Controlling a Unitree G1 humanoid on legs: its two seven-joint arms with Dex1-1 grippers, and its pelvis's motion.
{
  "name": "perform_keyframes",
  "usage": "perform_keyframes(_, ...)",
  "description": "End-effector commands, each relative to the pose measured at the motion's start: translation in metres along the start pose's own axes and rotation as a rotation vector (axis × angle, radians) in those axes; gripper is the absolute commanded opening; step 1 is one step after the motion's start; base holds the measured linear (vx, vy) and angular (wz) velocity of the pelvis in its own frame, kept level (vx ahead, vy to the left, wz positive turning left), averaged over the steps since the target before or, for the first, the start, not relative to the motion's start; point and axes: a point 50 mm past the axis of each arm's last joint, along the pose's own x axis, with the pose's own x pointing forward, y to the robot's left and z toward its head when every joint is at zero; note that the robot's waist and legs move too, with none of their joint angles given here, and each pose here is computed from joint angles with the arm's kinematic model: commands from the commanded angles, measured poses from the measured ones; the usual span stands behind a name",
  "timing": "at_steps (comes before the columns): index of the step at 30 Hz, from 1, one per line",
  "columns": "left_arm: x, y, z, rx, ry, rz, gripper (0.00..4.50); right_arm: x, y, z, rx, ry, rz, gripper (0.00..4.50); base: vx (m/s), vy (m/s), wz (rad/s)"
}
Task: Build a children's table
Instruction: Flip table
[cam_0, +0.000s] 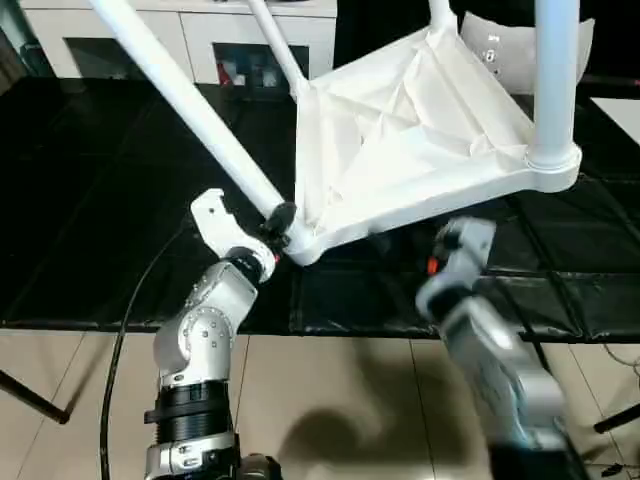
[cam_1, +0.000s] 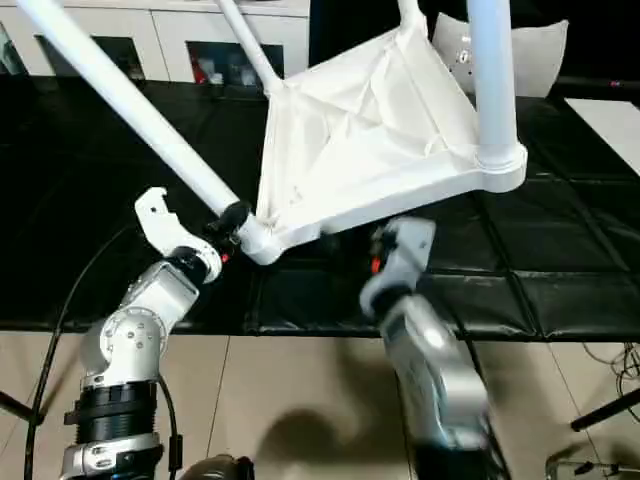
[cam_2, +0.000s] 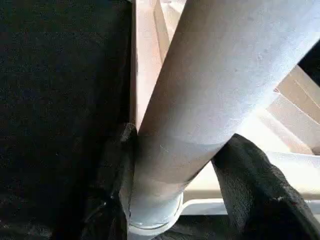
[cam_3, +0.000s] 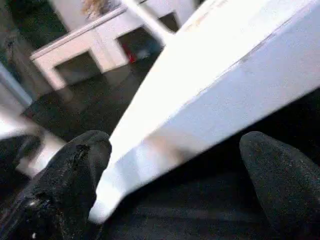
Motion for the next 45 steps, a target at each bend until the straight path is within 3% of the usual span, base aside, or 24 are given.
perform_keyframes(1, 0.000, -0.020, -0.025, -0.182, 0.062, -0.071, 2.08, 0.008, -0.008, 0.001, 0.038, -0.018, -0.064, 4.50, 0.000, 0.000, 0.00)
perform_keyframes(7, -0.001, -0.021, -0.026, -0.194, 0.078, -0.082, 2.08, 0.031, 0.000, 0.007, 0.158, -0.058, -0.019, 4.50, 0.000, 0.000, 0.00)
perform_keyframes(16, -0.002, -0.026, -0.030, -0.189, 0.118, -0.124, 2.08, 0.061, -0.004, 0.020, 0.276, -0.118, -0.020, 4.50, 0.000, 0.000, 0.00)
perform_keyframes(17, -0.003, -0.027, -0.030, -0.186, 0.124, -0.128, 2.08, 0.065, -0.004, 0.023, 0.302, -0.126, -0.007, 4.22, 0.000, 0.000, 0.00)
perform_keyframes(39, -0.006, -0.025, -0.033, -0.149, 0.158, -0.133, 2.08, 0.078, -0.009, 0.025, 0.350, -0.164, -0.009, 2.29, 0.000, 0.000, 0.00)
perform_keyframes(44, -0.006, -0.023, -0.032, -0.093, 0.158, -0.128, 2.08, 0.077, -0.012, 0.029, 0.343, -0.190, -0.028, 2.09, 0.000, 0.000, 0.00)
perform_keyframes(45, -0.006, -0.024, -0.032, -0.092, 0.161, -0.147, 2.43, 0.077, -0.013, 0.031, 0.336, -0.198, -0.033, 2.07, 0.000, 0.000, 0.00)
